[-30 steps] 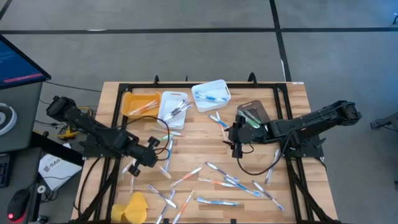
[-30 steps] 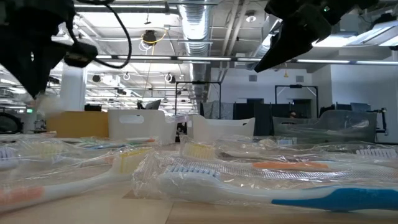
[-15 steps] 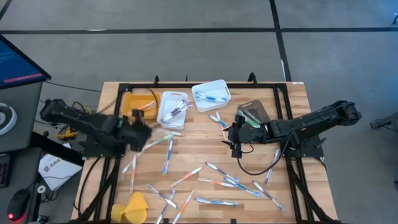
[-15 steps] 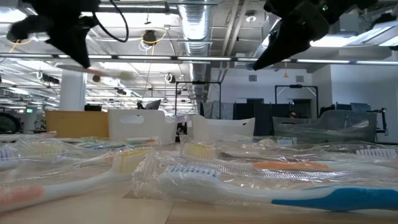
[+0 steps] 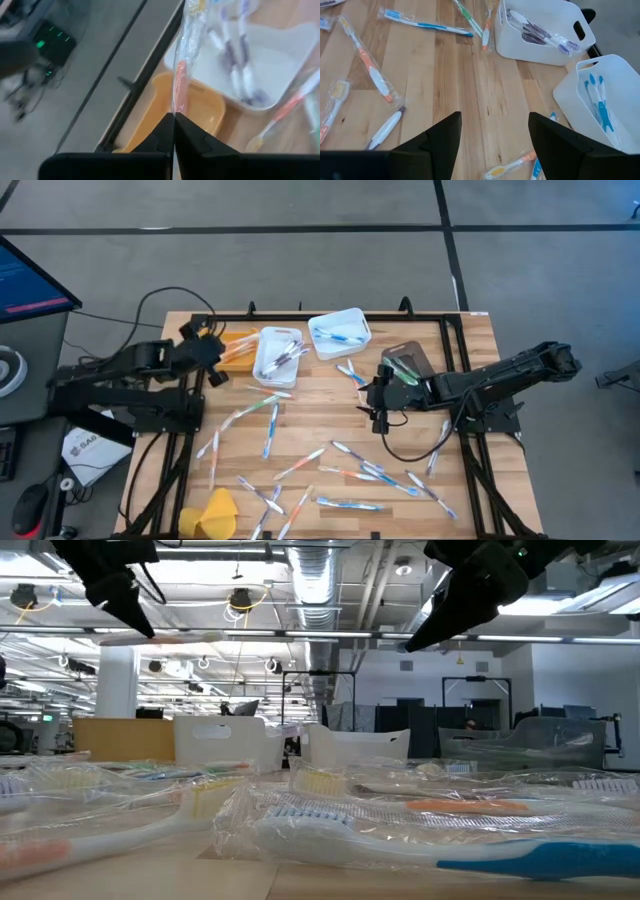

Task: Pick & Place Toothbrushes
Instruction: Put the orange toothbrush into the yellow bin

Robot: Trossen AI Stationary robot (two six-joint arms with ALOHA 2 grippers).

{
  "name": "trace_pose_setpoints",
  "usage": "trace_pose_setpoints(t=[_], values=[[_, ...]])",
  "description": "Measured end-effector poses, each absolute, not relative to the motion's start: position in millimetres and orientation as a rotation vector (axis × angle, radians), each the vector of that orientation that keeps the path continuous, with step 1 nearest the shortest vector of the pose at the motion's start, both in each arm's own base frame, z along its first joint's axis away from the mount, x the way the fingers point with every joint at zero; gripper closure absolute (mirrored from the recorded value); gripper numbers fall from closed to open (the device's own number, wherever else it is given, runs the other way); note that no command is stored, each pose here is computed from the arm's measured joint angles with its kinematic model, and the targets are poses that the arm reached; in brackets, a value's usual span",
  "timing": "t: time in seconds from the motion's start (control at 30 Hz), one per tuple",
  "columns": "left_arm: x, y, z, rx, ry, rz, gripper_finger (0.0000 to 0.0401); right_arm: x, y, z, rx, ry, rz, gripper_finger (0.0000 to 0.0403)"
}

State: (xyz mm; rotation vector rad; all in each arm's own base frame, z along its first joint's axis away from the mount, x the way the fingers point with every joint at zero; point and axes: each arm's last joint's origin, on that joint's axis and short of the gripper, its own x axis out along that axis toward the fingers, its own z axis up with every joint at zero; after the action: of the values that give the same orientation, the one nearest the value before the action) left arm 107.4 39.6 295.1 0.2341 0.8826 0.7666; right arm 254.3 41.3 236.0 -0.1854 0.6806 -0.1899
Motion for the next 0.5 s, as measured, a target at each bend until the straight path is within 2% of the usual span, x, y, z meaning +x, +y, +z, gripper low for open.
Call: trace_pose_setpoints(t=[0.1,0.3,0.5], values=[[102.8,45.9,290.7,0.204,0.862,0.742,0.0400,254.3,41.3,235.9,-0.186,0.681,-0.190,0.0177],[95.4,63.2,272.4,0.171,0.949,0.790,0.0400,254.3,41.3,235.9,-0.186,0.681,-0.190,0.0177],[95.4,84.0,259.4,0.087,0.904,0.700,0.0400,254.3,41.3,235.9,-0.186,0.681,-0.190,0.0177]])
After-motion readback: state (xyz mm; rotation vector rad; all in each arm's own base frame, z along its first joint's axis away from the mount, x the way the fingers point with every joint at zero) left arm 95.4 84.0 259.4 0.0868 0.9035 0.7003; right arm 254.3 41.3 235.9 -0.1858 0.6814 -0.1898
